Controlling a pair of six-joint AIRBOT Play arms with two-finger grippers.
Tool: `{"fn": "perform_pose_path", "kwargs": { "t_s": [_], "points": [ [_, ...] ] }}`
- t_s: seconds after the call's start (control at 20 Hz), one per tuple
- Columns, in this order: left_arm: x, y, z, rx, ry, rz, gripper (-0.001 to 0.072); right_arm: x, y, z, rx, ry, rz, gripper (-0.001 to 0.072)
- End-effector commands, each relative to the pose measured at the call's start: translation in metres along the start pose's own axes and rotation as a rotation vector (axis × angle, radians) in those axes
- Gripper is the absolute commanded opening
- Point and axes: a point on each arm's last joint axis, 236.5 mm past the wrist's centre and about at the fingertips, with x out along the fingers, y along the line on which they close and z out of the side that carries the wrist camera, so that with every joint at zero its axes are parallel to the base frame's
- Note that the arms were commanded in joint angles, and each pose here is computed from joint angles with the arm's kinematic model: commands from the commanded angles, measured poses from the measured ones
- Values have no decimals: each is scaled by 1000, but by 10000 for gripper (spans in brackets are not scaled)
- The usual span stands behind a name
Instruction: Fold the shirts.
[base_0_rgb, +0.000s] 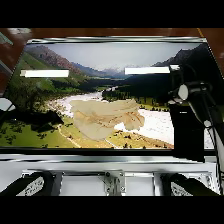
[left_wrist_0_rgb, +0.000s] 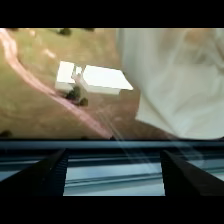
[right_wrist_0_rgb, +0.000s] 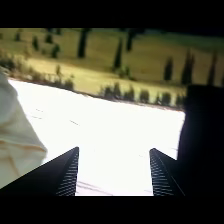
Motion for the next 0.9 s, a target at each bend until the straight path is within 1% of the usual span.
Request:
{"fn": "perform_pose_path", "kwargs": {
  "t_s": [0.0, 0.1, 0.25, 0.5, 0.55, 0.6, 0.7, 0.75, 0.8, 0.85],
  "points": [
    [44, -3, -53, -46, 126, -93, 714, 3, -24, -42, 149, 140, 71, 568],
    [69, -16, -49, -76, 60, -157, 714, 10, -20, -53, 201, 169, 115, 567],
    [87, -28, -33, -85, -22, -173, 714, 15, -14, -63, 184, 196, 125, 568],
    [129, -52, -37, -97, 28, -234, 714, 16, -11, -53, 199, 155, 139, 571],
    [135, -54, -34, -121, 25, -244, 713, 16, -9, -53, 204, 154, 148, 635],
    [138, -55, -27, -162, 4, -256, 706, 16, -8, -53, 206, 154, 152, 666],
    [137, -58, -10, -200, -47, -272, 700, 16, -8, -53, 207, 154, 153, 666],
    [134, -62, -4, -192, -60, -279, 527, 16, -4, -52, 216, 156, 170, 666],
    [130, -67, 1, -182, -70, -288, 206, 19, 5, -54, 227, 173, 204, 666],
    [126, -73, 5, -161, -75, -300, 51, 23, 18, -57, 236, 204, 260, 666]
  ]
}}
